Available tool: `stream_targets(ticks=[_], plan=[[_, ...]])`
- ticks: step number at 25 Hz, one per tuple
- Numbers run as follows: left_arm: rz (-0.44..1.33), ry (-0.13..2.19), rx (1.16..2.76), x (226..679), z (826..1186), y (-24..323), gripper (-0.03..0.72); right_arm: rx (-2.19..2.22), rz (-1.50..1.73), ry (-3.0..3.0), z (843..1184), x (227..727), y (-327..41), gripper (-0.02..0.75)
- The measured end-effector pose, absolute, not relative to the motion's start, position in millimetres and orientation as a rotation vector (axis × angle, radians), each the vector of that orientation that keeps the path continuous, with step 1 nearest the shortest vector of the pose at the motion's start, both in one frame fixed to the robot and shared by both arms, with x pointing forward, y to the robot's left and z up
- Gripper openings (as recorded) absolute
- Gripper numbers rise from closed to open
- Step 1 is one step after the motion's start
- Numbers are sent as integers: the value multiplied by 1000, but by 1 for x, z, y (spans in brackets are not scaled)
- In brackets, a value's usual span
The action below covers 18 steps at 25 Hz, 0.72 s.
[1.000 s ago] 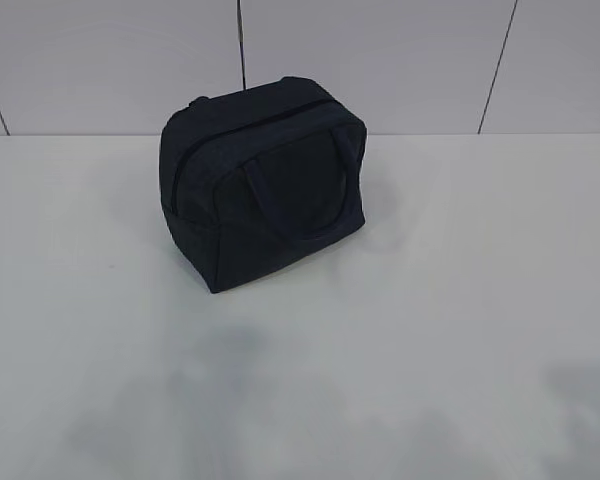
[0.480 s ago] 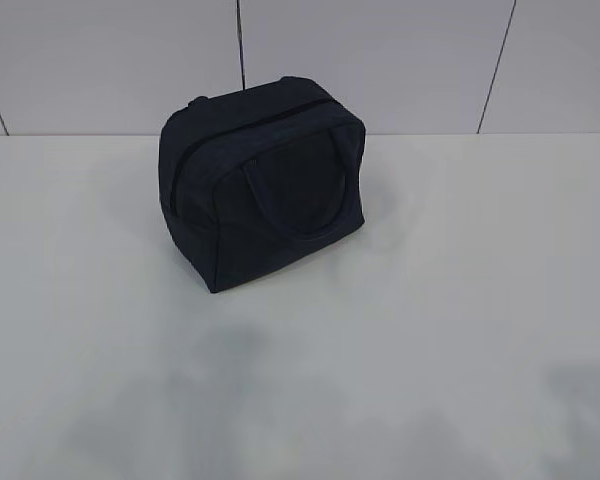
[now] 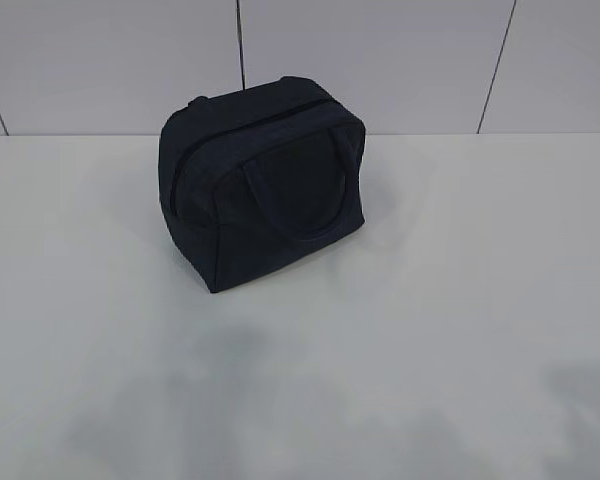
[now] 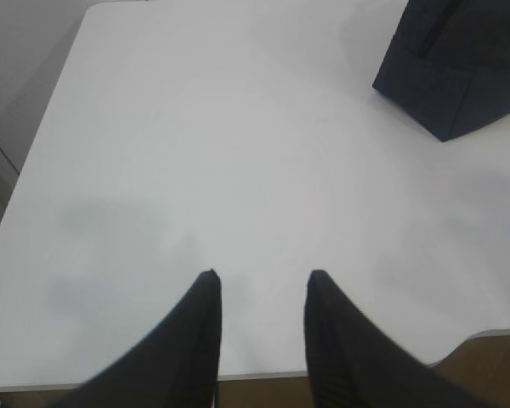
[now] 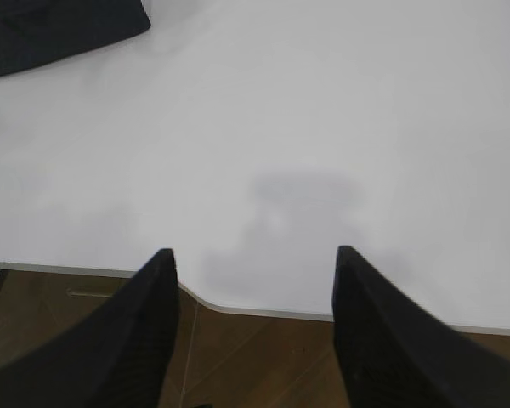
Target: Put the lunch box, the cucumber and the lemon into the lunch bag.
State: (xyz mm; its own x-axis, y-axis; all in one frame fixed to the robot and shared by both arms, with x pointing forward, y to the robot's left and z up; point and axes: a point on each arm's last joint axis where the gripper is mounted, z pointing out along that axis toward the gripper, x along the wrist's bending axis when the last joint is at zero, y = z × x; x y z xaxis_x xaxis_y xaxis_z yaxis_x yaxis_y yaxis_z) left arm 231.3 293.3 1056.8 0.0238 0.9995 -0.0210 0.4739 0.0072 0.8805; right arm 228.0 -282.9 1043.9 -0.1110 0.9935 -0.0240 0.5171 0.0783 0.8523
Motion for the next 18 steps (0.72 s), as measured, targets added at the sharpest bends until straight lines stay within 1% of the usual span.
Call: stream_targets(ticks=[18], plan=[[903, 1545, 1565, 231, 1057, 293, 236, 1507, 933, 1708, 1044, 228, -283, 433]])
